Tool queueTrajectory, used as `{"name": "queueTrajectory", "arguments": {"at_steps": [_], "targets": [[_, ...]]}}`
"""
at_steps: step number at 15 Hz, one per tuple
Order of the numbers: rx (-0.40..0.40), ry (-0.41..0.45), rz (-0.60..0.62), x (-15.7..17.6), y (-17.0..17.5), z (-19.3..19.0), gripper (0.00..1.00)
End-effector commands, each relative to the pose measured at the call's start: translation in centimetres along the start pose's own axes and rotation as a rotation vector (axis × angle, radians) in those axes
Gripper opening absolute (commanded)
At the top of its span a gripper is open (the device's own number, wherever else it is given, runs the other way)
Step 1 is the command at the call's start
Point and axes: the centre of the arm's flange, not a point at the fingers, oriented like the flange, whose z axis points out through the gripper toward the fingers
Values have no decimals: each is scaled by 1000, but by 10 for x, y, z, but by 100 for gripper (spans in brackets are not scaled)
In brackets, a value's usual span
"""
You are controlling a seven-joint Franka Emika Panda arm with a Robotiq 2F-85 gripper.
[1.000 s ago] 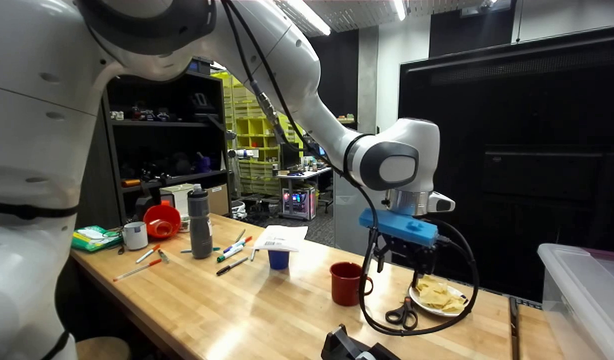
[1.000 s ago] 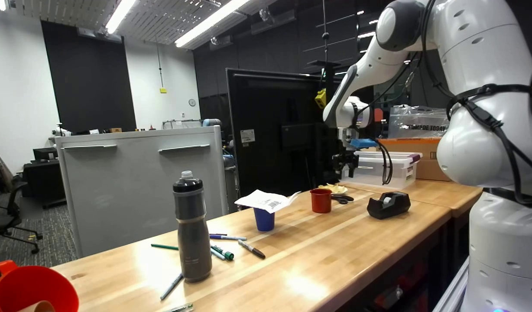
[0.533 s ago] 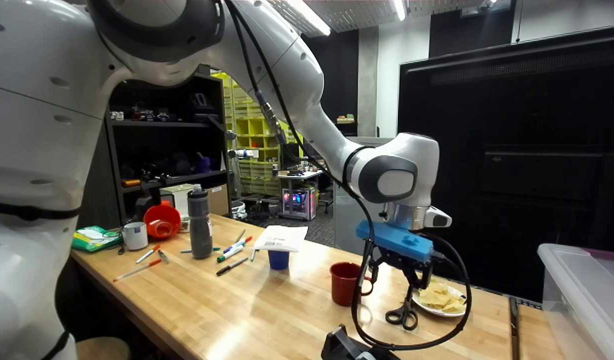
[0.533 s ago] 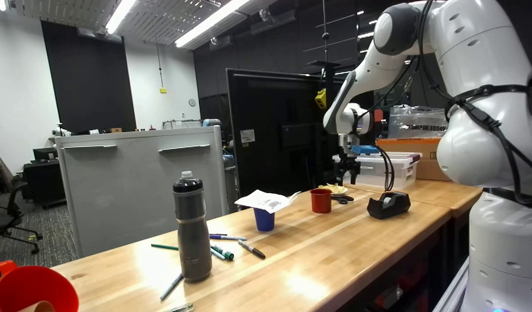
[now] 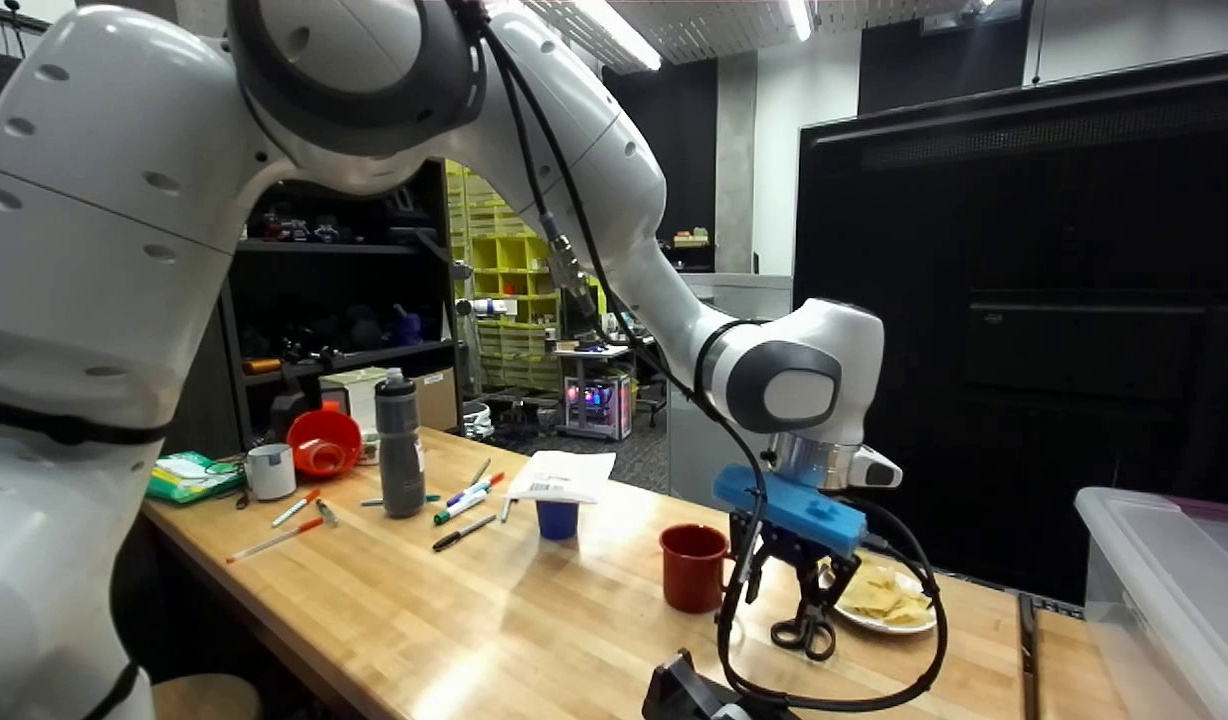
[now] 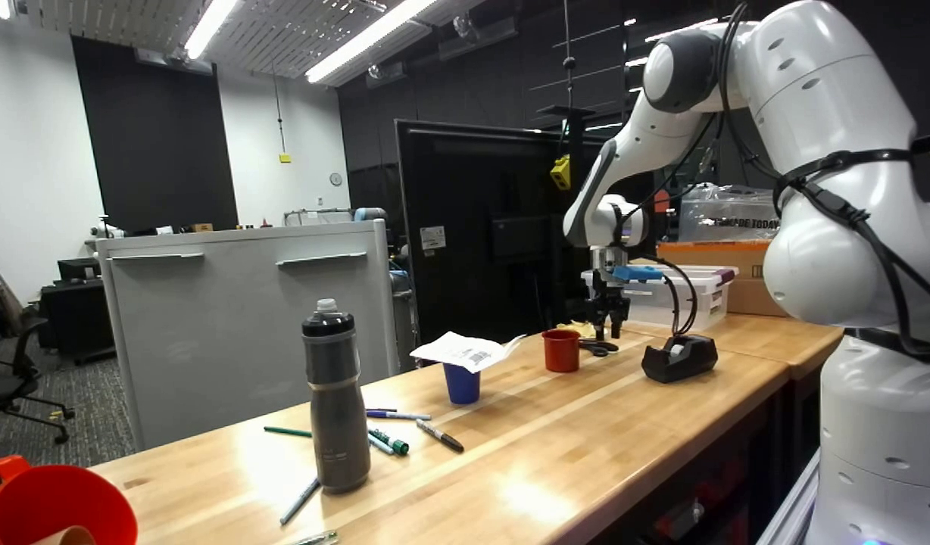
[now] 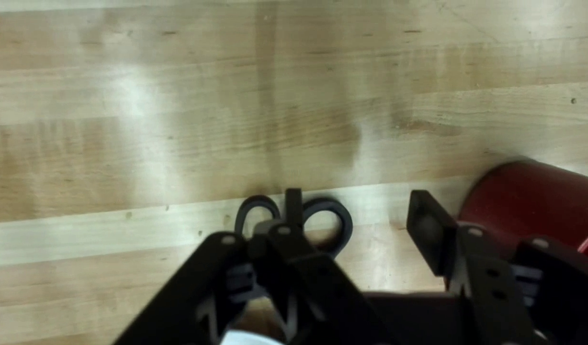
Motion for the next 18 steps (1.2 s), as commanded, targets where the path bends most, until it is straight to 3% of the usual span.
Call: {"name": "queueTrajectory", "arguments": {"at_steps": [1, 2, 10, 18], "targets": [[26, -22, 13, 6, 5, 6, 34], [27, -25, 14, 6, 6, 7, 42], [34, -38, 26, 6, 15, 13, 45], [11, -9, 91, 5, 32, 11, 34]]}}
